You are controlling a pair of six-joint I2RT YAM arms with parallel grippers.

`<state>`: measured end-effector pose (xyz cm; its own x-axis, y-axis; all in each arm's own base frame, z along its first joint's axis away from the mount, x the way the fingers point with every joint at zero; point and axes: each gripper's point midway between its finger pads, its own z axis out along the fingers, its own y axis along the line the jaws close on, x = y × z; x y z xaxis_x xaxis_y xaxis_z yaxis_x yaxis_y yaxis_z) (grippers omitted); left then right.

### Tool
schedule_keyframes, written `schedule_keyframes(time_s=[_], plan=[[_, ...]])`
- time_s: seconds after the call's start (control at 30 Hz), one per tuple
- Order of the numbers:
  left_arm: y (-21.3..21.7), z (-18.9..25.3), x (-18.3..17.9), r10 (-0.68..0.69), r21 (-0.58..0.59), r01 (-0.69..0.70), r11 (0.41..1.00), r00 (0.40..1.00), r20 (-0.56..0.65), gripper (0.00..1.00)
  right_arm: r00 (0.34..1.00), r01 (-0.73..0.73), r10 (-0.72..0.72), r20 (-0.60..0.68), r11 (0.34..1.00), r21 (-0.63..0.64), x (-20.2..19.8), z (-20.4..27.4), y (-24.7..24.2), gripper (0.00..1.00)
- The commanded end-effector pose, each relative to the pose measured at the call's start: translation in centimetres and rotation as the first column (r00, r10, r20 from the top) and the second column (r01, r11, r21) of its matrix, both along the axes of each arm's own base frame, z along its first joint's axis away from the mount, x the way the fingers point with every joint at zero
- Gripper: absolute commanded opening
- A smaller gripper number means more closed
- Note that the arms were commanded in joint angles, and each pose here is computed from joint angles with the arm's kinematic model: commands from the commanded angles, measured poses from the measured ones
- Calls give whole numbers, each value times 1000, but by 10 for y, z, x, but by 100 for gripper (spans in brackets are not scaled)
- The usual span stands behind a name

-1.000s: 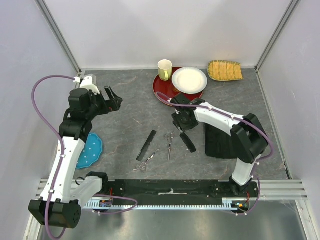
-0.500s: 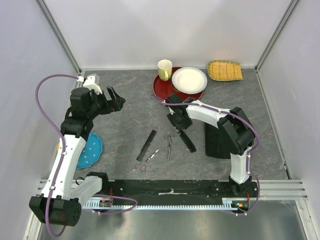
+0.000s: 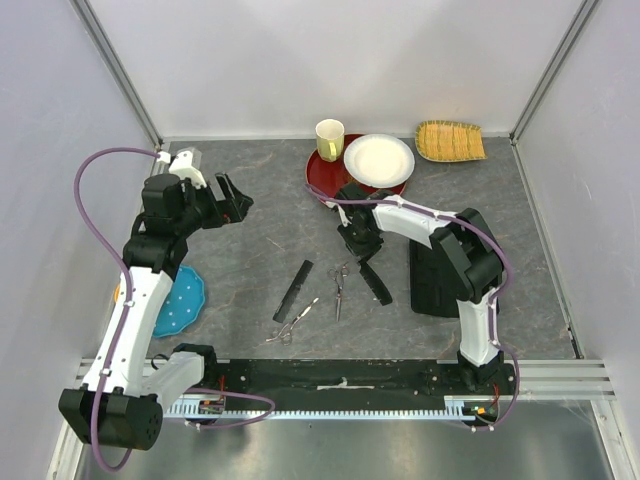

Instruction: Sort the hair-cutting tools

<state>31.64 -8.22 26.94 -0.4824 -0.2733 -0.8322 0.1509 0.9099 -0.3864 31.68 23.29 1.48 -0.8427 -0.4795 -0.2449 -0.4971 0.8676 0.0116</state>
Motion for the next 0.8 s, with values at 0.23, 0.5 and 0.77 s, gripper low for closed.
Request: schedule_keyframes(time_s=[0.23, 0.5, 0.77], plan=[[-5, 6, 5, -38, -3, 38, 999, 999, 33, 95, 993, 23, -27, -118, 999, -34, -12, -27, -6, 35], [-9, 3, 5, -58, -15, 58, 998, 998, 22, 95, 987, 38, -41, -156, 999, -22, -19, -35, -3, 28], [-18, -5, 2, -93, -55, 93, 994, 996, -7, 95, 991, 33, -37, -131, 999, -28, -17, -33, -1, 15]])
